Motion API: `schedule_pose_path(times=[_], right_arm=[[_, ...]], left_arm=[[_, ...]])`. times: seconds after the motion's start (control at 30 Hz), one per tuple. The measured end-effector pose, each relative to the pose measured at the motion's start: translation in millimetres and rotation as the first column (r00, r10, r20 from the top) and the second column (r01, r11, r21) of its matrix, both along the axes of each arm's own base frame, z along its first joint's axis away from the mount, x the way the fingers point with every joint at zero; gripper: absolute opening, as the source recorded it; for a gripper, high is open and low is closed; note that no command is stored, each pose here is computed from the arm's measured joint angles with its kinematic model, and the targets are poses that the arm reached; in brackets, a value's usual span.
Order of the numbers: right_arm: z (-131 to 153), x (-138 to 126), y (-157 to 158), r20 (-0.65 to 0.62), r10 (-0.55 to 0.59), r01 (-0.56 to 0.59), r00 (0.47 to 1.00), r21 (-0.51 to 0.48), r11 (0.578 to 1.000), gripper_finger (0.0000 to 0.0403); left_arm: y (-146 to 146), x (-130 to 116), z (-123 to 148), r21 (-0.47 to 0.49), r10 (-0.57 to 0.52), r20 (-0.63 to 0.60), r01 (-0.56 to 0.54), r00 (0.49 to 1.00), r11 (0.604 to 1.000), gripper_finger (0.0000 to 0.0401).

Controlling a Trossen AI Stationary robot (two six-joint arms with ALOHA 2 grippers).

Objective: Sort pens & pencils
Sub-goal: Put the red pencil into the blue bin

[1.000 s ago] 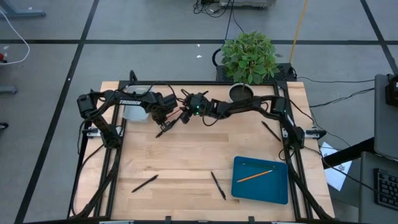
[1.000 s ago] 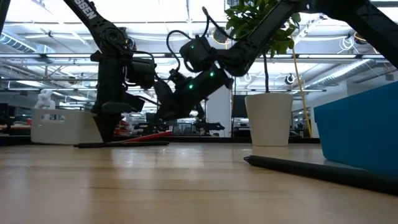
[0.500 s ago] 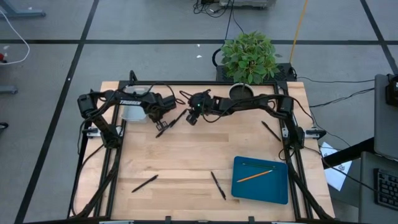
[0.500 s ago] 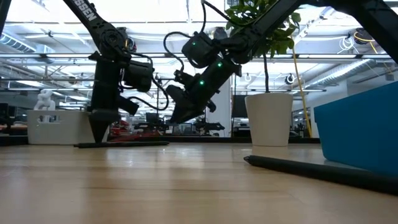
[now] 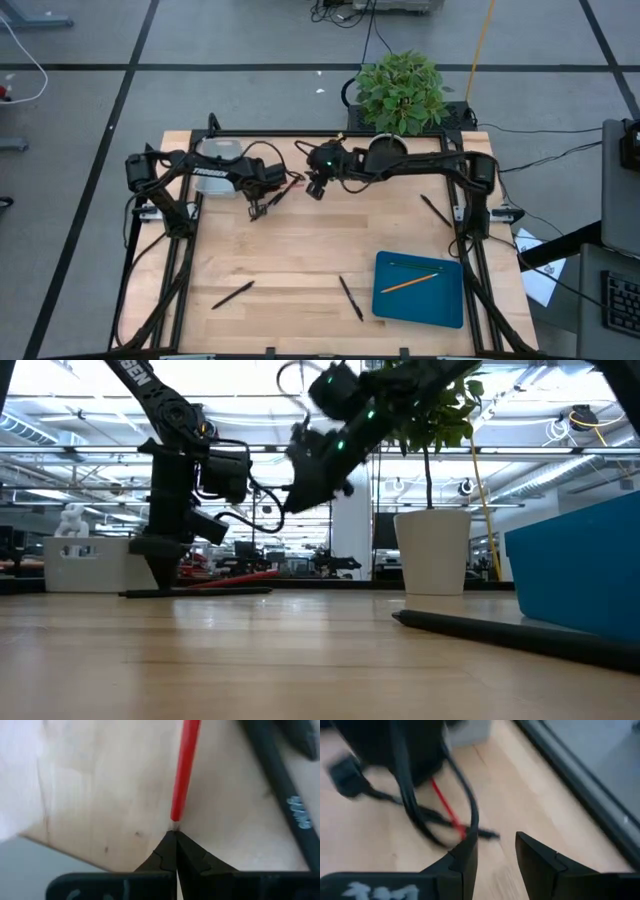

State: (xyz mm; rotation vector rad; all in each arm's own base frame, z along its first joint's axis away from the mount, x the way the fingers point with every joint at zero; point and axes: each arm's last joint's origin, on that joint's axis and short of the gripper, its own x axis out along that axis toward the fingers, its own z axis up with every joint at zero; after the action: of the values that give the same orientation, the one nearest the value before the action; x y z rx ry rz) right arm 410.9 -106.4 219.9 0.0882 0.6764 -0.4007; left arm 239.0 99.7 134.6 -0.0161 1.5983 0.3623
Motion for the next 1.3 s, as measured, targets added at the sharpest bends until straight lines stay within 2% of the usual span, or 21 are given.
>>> schedule_pose_path(times=[0.17,0.23,0.3,0.37,0.43,0.57,0.77,1.1,1.3], right_arm=[[10,-23,13,-0.009,0.062,-0.063,0.998,-0.056,0.996,0.0121],[1,-31,14,-0.040,0.071,-0.073,0.997,-0.059,0.996,0.0121],[-10,-34,14,-0.017,0.074,-0.074,0.997,-0.058,0.996,0.0121],[-28,-40,13,-0.009,0.097,-0.097,0.995,-0.016,0.995,0.0121],[-42,-38,12,0.061,0.131,-0.133,0.990,0.021,0.991,0.0121],[-66,-36,10,0.083,0.131,-0.136,0.988,0.059,0.989,0.0121],[-92,-27,8,0.039,0.134,-0.137,0.990,0.076,0.988,0.0121],[-93,-11,8,0.072,0.191,-0.191,0.979,-0.003,0.982,0.0121],[-96,-13,10,0.051,0.205,-0.206,0.978,0.021,0.978,0.0121]], left_arm=[[-10,5,0,0.029,-0.106,-0.020,0.107,0.994,0.994,0.0001],[-13,7,0,0.040,-0.099,-0.003,0.099,0.995,0.994,0.0002],[-12,10,0,0.039,-0.080,0.031,0.079,0.996,0.996,0.0003],[-12,12,0,0.020,-0.076,0.059,0.075,0.995,0.997,0.0002],[-13,13,0,0.022,-0.086,0.067,0.085,0.994,0.996,0.0002],[-13,14,0,0.026,-0.101,0.072,0.100,0.992,0.995,0.0005],[-13,16,0,0.027,-0.116,0.088,0.114,0.989,0.993,0.0004],[-13,17,1,0.029,-0.117,0.103,0.115,0.988,0.993,0.0008],[-13,17,1,0.029,-0.110,0.104,0.108,0.988,0.994,0.0003]])
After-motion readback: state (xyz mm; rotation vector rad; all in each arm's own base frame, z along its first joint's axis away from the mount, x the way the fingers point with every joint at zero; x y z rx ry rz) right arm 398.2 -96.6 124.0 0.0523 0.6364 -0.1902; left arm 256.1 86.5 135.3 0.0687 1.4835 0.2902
